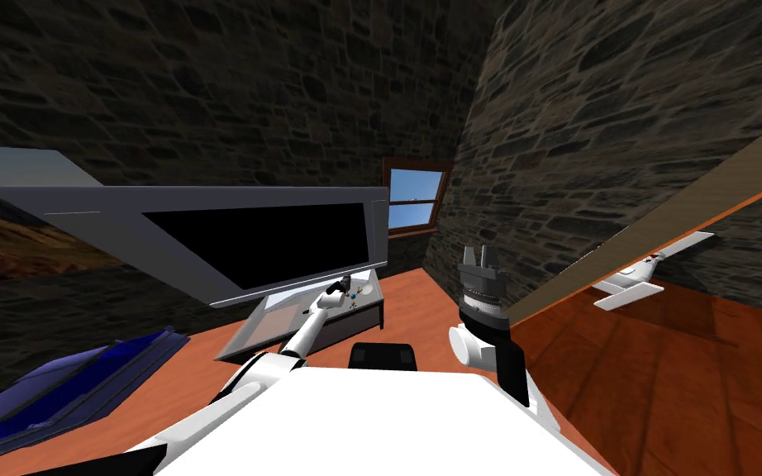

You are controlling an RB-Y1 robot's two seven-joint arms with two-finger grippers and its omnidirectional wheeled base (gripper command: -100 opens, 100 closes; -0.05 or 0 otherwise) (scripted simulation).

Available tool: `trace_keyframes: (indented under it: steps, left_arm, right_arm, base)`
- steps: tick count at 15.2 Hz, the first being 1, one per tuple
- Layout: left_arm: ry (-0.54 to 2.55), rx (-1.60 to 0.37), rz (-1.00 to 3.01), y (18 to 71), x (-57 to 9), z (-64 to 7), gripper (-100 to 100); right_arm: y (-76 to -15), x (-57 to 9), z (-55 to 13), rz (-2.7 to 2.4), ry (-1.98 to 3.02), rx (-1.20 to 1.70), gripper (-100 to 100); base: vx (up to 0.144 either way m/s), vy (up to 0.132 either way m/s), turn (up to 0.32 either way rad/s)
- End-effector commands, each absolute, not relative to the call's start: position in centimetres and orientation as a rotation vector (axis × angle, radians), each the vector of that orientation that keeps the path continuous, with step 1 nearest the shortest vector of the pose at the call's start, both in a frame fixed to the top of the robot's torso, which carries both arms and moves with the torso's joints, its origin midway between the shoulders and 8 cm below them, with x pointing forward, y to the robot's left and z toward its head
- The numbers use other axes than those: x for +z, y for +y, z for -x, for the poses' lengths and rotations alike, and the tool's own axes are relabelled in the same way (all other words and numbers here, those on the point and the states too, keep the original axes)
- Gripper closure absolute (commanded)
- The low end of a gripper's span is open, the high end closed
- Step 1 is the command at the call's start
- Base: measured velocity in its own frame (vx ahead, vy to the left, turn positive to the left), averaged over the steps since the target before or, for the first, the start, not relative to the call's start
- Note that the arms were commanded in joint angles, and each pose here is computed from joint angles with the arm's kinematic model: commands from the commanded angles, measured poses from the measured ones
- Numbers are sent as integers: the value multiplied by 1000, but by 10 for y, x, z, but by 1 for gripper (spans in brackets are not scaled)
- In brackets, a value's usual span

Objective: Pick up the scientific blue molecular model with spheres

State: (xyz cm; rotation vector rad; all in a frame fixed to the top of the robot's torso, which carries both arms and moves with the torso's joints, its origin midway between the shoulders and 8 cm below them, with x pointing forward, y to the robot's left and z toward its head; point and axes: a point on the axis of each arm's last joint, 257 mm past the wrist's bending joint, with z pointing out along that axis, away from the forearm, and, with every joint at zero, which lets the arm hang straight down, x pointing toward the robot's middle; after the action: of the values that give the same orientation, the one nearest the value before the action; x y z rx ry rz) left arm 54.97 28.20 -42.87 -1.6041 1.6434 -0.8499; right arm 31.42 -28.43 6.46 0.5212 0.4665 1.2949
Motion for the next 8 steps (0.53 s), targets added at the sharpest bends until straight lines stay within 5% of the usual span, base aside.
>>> trace_keyframes:
  steps: [1, 8]
  left_arm:
    - [1671, -831, 1649, 277, -437, -552, -100]
    - [1741, -743, 1767, 275, -475, -535, -100]
  right_arm:
    - [-284, 65, -314, -521, 466, 1295, 0]
    - [-284, 65, -314, -521, 466, 1295, 0]
  base:
    - [-38, 89, -99]
    - [-36, 76, -141]
